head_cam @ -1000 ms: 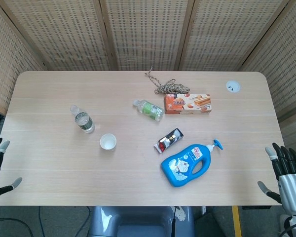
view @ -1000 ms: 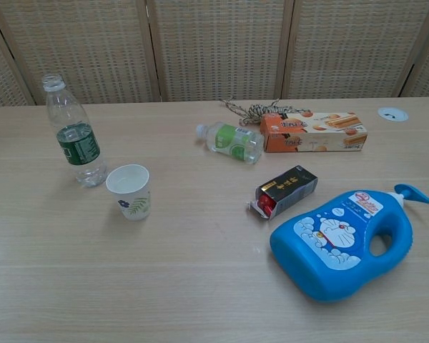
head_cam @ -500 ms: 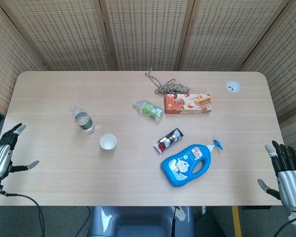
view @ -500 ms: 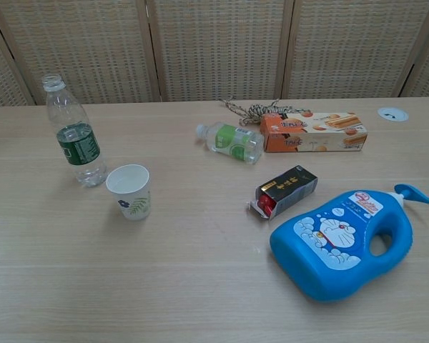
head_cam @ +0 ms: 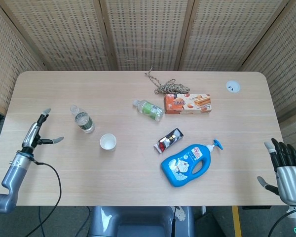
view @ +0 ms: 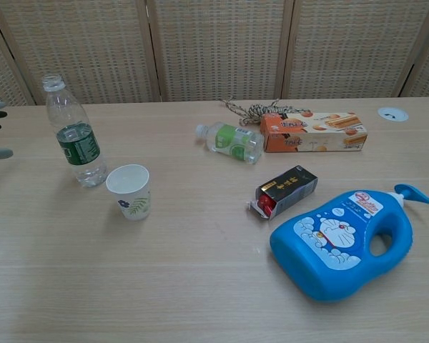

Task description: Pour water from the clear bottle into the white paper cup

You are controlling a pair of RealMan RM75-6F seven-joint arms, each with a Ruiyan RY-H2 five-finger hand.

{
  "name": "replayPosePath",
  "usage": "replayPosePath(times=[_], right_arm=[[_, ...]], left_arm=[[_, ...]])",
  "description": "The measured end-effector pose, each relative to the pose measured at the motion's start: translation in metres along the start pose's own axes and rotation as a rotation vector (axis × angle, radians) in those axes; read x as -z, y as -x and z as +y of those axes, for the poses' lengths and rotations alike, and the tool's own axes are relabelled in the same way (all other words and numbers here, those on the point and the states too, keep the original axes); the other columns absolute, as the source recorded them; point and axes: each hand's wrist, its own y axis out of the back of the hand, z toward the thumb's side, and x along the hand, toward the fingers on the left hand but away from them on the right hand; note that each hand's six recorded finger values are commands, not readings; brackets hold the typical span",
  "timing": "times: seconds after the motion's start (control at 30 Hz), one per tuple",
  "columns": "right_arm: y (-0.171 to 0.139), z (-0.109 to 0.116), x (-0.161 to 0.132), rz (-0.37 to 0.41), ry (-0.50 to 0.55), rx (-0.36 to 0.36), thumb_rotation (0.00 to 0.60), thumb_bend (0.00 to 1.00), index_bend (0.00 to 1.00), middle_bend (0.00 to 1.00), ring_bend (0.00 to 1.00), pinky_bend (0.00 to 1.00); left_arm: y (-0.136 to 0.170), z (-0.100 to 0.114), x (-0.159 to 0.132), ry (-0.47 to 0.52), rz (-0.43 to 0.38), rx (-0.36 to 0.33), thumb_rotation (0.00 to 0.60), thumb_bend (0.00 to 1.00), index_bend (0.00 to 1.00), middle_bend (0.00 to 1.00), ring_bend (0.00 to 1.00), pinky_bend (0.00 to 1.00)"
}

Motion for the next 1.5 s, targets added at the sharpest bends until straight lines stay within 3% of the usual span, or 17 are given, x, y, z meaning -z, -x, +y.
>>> replayPosePath(times=[0.17,0.63,1.3,1.5], right_arm=[[0.002,-0.002,0.002,-0.008,-0.001,-0.006,0.600,0.00,0.00,0.00,0.00,0.00],[0.008,-0.004,0.009,-0.031,0.010,-0.016,0.600,0.00,0.00,0.00,0.00,0.00],[0.012,-0.005,0.015,-0.053,0.019,-0.019,0.600,0.00,0.00,0.00,0.00,0.00],[0.014,-0.007,0.016,-0.059,0.017,-0.025,0.600,0.00,0.00,0.00,0.00,0.00]], left_arm=[[-0.020,-0.020,-0.002,0.065,-0.005,0.005,0.600,0.00,0.00,0.00,0.00,0.00],[-0.065,-0.067,-0.015,0.125,0.025,0.039,0.600,0.00,0.00,0.00,0.00,0.00],[-0.091,-0.093,-0.040,0.172,0.000,0.038,0.600,0.00,0.00,0.00,0.00,0.00],[-0.097,-0.098,-0.044,0.207,0.015,0.035,0.600,0.24,0.01,0.00,0.00,0.00]])
